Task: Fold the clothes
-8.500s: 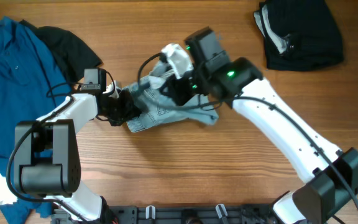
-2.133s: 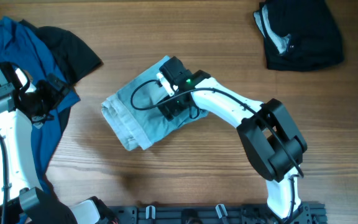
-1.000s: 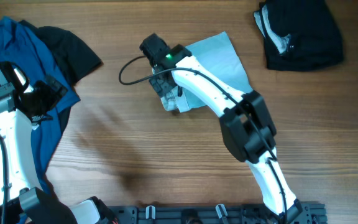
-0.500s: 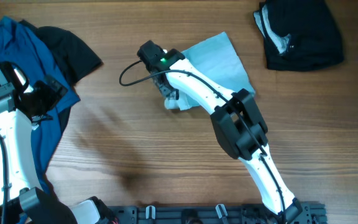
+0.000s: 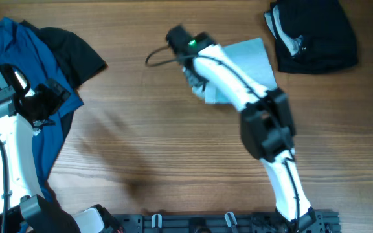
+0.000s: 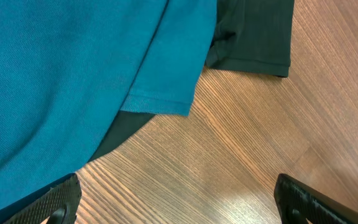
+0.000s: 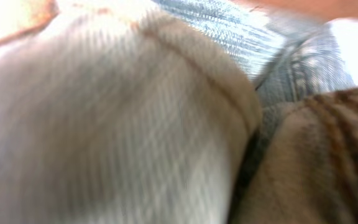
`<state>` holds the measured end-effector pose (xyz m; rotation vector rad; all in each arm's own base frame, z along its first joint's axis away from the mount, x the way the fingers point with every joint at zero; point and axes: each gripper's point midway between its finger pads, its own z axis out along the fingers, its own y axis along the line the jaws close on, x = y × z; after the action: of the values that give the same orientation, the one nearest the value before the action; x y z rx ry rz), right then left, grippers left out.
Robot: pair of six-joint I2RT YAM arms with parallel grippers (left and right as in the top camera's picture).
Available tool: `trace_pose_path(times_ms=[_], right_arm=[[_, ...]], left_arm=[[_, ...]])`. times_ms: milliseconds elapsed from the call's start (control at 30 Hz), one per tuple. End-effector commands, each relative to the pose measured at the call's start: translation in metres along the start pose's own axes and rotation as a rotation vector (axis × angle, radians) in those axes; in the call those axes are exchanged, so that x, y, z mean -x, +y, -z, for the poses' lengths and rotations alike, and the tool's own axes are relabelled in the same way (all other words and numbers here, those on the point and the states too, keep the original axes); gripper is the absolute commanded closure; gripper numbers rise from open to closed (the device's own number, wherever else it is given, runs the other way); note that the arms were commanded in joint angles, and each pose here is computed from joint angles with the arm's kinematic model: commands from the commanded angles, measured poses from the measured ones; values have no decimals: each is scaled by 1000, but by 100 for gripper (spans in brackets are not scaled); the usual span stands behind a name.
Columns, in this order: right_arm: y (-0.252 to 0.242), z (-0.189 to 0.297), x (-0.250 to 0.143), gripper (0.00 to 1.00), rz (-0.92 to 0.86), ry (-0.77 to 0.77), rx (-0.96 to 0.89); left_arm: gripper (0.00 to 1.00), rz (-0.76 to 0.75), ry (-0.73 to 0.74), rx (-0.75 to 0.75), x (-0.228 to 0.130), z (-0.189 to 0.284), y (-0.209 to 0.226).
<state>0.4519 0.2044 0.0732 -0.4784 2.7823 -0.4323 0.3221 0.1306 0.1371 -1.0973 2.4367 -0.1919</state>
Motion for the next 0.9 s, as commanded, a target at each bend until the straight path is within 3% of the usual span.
trace_pose_path(times_ms=[0,167,367,467,633,867], right_arm=[[-98,140,44,96,-171,-338,-2],[-205,214,36,96,-381,-539,-41],[-304,216,20,96,-503,-588,-187],[-345,202,29,96,-403,-609,-297],[-373,142,50,96,-169,-536,-403],[-405,44,68,96,-91,-448,-516]], left_arm=[[0,8,-6,14,3,-1,2],[0,8,-11,13,4,-1,2],[0,7,-17,11,6,-1,2],[1,6,-22,9,7,-1,1],[1,3,-41,0,12,-1,-1],[1,-1,-67,-12,18,-1,-4]])
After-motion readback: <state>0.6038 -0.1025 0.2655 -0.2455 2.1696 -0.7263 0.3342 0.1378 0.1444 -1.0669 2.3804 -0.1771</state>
